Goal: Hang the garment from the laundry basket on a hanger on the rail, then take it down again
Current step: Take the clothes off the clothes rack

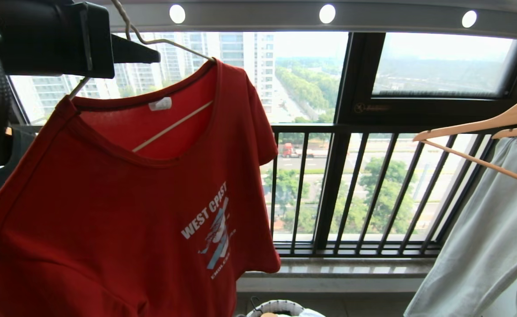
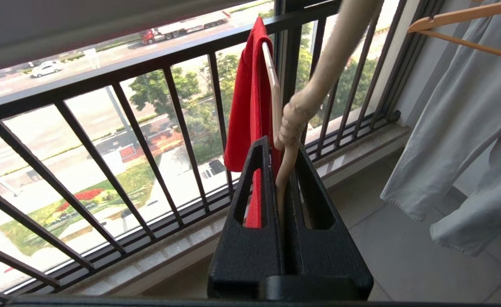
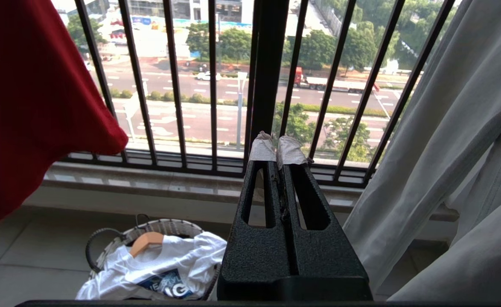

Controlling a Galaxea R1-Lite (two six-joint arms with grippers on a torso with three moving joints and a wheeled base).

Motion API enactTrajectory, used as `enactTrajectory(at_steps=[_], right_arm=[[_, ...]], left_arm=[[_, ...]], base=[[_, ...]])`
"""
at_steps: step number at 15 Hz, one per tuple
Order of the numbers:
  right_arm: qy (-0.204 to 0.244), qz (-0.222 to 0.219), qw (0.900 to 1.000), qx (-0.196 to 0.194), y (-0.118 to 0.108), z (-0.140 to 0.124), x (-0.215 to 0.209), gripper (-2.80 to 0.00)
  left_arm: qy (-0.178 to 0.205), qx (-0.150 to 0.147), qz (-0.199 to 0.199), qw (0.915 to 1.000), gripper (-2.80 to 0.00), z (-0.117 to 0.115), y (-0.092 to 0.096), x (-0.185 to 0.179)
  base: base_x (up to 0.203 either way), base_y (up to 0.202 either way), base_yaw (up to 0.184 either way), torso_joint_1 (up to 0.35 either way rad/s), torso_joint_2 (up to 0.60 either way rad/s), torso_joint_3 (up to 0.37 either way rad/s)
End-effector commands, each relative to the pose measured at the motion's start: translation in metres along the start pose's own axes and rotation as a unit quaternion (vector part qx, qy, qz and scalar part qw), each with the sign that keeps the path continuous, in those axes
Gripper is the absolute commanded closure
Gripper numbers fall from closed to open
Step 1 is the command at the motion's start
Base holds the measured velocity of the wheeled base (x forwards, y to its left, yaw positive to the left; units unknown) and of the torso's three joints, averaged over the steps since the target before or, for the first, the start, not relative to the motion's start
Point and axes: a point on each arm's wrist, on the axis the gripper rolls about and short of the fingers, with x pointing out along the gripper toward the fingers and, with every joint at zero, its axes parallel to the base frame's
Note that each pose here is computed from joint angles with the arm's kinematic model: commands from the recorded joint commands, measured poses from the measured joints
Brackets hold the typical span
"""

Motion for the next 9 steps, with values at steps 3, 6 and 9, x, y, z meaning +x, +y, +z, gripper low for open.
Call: enactTrajectory(at_steps=[3,6,9], right_arm=[[0.001,0.0,1.0,0.0,0.0,0.0,0.0,0.0],[-0.013,-0.004,1.0,0.002,0.0,0.007,-0.002,0.0],[-0.059,-0.003,0.998,0.023,-0.002,0.056,-0.017,0.0]], left_arm=[[0.051,-0.009,-0.011,0.9986,0.0,-0.03,-0.009,-0.037],[0.112,-0.03,-0.011,0.9932,0.0,-0.067,-0.01,-0.036],[0.108,-0.046,-0.009,0.9931,0.0,-0.091,-0.009,-0.024]], base=[[0.0,0.0,0.0,0.0,0.0,0.0],[0.0,0.0,0.0,0.0,0.0,0.0],[0.0,0.0,0.0,0.0,0.0,0.0]])
